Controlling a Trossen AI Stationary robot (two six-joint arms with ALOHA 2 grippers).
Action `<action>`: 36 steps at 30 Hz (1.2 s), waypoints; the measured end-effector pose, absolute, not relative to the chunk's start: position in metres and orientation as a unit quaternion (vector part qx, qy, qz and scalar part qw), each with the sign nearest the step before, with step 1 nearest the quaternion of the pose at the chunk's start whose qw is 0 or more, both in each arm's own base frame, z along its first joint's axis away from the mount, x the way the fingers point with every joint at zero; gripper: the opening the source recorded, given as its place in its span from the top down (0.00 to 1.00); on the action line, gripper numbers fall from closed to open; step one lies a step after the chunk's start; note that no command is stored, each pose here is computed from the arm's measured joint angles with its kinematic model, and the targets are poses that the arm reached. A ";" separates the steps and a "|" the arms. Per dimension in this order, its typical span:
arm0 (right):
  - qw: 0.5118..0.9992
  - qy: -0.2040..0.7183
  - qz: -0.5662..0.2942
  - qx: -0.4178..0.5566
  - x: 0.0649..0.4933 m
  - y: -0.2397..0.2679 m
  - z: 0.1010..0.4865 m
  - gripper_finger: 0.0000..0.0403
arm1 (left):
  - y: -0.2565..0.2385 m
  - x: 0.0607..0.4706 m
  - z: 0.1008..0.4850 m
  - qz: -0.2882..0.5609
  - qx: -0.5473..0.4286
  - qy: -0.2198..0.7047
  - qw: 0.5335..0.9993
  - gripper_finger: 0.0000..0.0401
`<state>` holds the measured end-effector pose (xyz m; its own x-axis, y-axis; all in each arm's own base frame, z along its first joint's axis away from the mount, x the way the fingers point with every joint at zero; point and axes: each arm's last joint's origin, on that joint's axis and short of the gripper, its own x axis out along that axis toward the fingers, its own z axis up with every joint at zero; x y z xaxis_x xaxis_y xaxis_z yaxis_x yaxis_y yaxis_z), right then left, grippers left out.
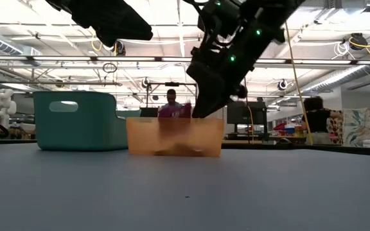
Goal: Sort candy
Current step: Put the violet candy into the orange bin, then return to Home Position
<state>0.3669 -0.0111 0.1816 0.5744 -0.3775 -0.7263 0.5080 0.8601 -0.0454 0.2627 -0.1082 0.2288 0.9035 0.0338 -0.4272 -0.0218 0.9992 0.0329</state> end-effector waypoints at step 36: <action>0.973 0.202 0.026 -0.112 0.179 0.108 0.233 1.00 | -0.084 0.251 0.236 -0.052 0.038 0.109 0.992 0.99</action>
<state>0.1787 0.1081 0.2335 0.9171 0.0057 -0.3986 -0.0960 0.9736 -0.2071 0.2507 -0.0842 0.2356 0.9709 -0.0941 -0.2204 0.1107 0.9918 0.0642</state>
